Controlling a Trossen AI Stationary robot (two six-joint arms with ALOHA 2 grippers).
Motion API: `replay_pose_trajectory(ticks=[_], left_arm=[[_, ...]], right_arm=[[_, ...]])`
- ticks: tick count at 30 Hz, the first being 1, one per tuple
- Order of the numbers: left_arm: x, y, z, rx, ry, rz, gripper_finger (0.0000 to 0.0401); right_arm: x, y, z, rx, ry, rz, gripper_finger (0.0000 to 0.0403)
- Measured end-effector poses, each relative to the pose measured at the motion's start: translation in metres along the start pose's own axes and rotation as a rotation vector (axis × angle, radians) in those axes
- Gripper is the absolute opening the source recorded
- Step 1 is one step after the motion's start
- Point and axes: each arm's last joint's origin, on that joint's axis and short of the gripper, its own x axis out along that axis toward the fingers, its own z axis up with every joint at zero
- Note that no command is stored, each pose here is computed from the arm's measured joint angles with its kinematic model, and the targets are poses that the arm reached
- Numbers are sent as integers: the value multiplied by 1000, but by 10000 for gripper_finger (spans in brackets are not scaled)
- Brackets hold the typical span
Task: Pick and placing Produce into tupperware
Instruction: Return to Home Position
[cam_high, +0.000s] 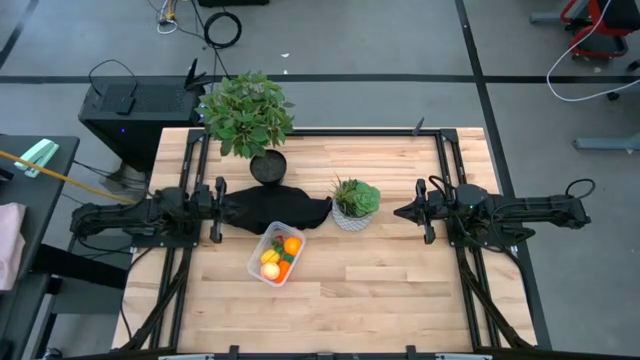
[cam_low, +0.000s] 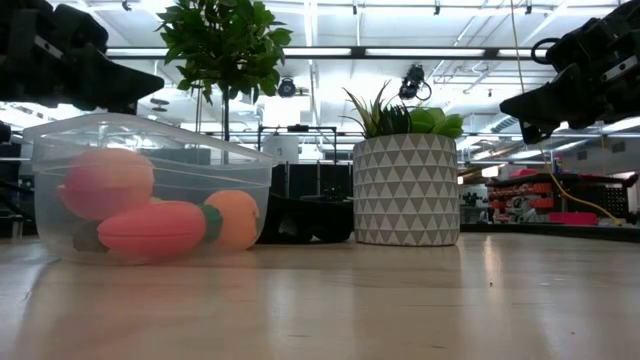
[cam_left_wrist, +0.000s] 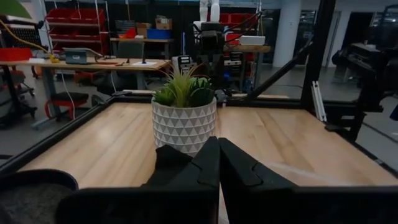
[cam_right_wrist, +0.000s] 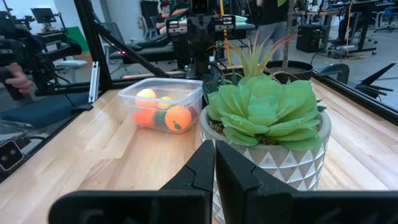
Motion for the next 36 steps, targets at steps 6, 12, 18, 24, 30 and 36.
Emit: replay_pose_trajectory(ticks=[6, 12, 18, 24, 30, 36], left_arm=[[0, 0, 0, -18, -7, 2, 37], [0, 0, 1, -19, -13, 4, 51], [0, 0, 1, -18, -17, 4, 47], [0, 0, 2, -19, -22, 3, 41], [0, 0, 2, -19, -23, 2, 46], [0, 0, 2, -18, -24, 2, 46]], right_arm=[[0, 0, 0, 0, 0, 0, 23], [0, 0, 0, 0, 0, 0, 23], [0, 0, 0, 0, 0, 0, 23], [0, 0, 0, -119, 0, -1, 23], [0, 0, 0, -209, 0, -1, 23], [0, 0, 0, -209, 0, -1, 23]])
